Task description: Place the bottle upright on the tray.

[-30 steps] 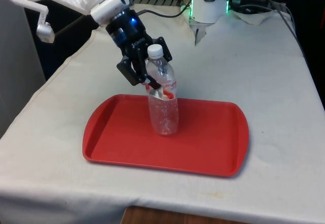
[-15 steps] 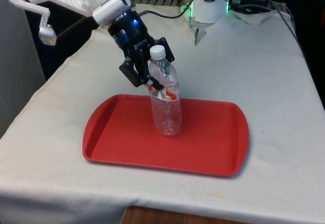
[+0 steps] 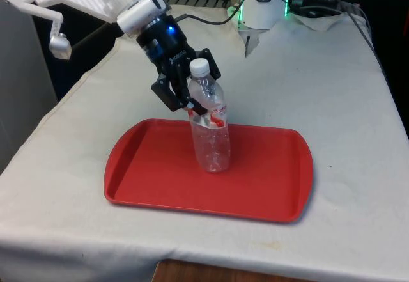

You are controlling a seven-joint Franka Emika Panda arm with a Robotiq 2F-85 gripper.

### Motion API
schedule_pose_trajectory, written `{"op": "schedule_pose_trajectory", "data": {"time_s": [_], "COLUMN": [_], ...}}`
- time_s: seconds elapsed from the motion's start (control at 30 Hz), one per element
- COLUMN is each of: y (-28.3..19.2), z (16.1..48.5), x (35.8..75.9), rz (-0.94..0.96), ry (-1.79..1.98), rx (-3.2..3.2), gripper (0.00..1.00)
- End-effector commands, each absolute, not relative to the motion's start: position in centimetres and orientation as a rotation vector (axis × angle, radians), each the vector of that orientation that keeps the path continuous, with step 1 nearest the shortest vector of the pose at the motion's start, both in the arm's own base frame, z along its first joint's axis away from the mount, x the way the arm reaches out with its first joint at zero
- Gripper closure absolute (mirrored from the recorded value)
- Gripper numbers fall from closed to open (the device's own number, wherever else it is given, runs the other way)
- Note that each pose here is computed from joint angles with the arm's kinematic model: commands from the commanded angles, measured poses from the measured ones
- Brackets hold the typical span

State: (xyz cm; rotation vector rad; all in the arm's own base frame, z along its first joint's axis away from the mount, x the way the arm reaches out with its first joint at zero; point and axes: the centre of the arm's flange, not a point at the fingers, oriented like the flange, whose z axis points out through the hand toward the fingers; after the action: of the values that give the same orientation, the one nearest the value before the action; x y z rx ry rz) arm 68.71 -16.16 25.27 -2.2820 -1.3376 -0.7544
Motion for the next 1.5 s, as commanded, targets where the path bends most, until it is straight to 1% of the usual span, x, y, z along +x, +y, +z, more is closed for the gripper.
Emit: {"op": "schedule_pose_trajectory", "data": {"time_s": [0.0, 0.03, 0.13, 0.17, 0.2, 0.3, 0.33, 0.43, 0.47, 0.57, 0.6, 1.47], "y": [-16.18, -16.18, -16.19, -16.18, -16.18, -16.22, -16.22, -16.22, -16.22, -16.22, -16.22, -16.41], "z": [25.24, 25.24, 25.31, 25.27, 25.27, 25.31, 25.31, 25.28, 25.31, 25.31, 25.31, 25.35], "x": [68.81, 68.81, 68.71, 68.79, 68.79, 68.8, 68.8, 68.7, 68.8, 68.8, 68.8, 68.56], "rz": [-0.749, -0.749, -0.754, -0.751, -0.751, -0.752, -0.752, -0.753, -0.752, -0.752, -0.752, -0.756], "ry": [-1.336, -1.336, -1.338, -1.337, -1.337, -1.336, -1.336, -1.337, -1.336, -1.336, -1.336, -1.327], "rx": [-2.284, -2.284, -2.281, -2.283, -2.283, -2.282, -2.282, -2.279, -2.282, -2.282, -2.282, -2.279], "gripper": [1.0, 1.0, 0.88, 0.88, 0.82, 0.62, 0.47, 0.24, 0.24, 0.01, 0.0, 0.0]}}
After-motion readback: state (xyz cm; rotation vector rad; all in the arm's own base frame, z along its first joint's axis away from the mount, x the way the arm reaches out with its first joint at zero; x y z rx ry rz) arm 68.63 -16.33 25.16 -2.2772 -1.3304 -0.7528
